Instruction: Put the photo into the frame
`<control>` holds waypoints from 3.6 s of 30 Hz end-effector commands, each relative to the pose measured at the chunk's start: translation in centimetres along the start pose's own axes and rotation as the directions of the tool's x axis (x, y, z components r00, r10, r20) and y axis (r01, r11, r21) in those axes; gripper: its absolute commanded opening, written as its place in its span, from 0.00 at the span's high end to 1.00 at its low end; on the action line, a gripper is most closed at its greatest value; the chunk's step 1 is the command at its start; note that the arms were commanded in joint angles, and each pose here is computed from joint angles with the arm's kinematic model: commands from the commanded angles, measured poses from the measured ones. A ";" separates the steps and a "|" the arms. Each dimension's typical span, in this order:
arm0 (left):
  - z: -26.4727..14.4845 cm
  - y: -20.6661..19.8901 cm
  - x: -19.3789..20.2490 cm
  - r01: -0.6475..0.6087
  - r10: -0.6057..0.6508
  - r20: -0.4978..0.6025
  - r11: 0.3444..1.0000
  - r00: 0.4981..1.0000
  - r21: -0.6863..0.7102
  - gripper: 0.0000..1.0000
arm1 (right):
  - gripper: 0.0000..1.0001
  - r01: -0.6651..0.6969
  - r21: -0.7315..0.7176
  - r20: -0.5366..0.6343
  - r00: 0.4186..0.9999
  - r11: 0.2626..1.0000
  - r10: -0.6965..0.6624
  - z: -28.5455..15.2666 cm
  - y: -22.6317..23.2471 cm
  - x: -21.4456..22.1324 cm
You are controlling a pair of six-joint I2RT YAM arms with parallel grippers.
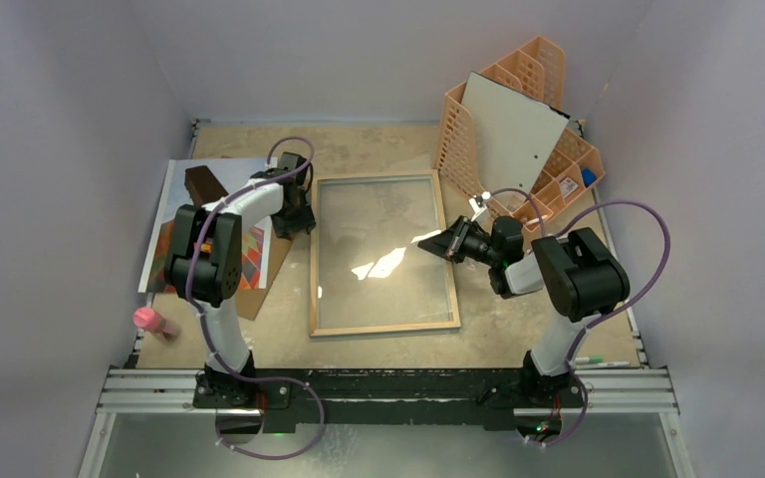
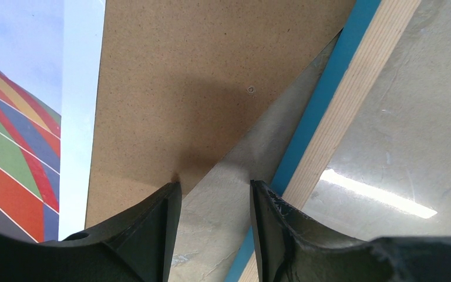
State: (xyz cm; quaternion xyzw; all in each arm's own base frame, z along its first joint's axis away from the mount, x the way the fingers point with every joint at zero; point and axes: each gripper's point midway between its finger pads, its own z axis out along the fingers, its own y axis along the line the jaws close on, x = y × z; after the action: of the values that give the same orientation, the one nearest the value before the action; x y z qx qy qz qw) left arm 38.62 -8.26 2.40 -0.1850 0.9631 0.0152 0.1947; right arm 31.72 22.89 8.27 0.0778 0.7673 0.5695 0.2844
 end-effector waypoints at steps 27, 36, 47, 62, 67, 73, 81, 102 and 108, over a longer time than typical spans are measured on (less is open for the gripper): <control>-1.9 -2.3 -2.2 0.043 -0.049 0.057 0.993 0.997 0.112 0.56 | 0.84 -0.007 0.125 -0.018 1.000 0.992 0.009 1.3 -2.2 -1.1; -4.0 -2.2 -4.0 0.044 -0.058 0.115 0.992 0.992 0.115 0.57 | 0.53 0.004 0.251 -0.036 0.999 0.968 0.005 1.0 -2.4 -2.2; -4.7 -1.9 -4.2 0.048 -0.061 0.118 0.993 0.991 0.110 0.55 | 0.35 -0.016 0.418 -0.068 0.996 0.908 0.049 -0.7 -3.4 -2.0; -6.7 -3.8 -5.2 0.039 -0.081 0.155 0.966 0.985 0.257 0.47 | 0.35 0.119 0.523 -0.003 0.990 0.844 -0.138 -3.2 -1.1 -5.6; -5.9 -4.8 -4.2 0.027 -0.066 0.117 0.951 0.991 0.308 0.44 | 0.44 0.144 0.469 -0.025 0.988 0.871 -0.149 -1.6 -0.9 -5.7; -4.3 -4.7 -2.8 0.012 -0.035 0.069 0.954 0.997 0.301 0.43 | 0.49 0.181 0.485 -0.053 0.983 0.856 -0.178 1.0 -1.8 -6.3; -2.6 -4.2 -1.0 -0.020 0.014 0.023 0.958 1.000 0.286 0.40 | 0.43 0.215 0.626 -0.074 0.973 0.749 -0.217 2.6 -5.3 -6.7; -1.4 -4.9 -0.5 -0.019 0.024 -0.012 0.952 1.000 0.305 0.39 | 0.43 0.288 0.736 -0.108 0.943 0.612 -0.315 3.8 -5.9 -10.7; -1.0 -4.9 -0.2 -0.022 0.029 -0.021 0.951 0.999 0.308 0.39 | 0.44 0.291 0.752 -0.137 0.947 0.592 -0.290 3.5 -7.5 -9.5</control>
State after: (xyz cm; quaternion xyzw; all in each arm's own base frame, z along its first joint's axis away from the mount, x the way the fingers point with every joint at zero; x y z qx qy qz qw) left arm 39.17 -12.66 3.18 -0.1500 0.9618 -0.1226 0.1936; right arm 43.73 19.90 5.54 0.0671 0.9272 0.1664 0.3287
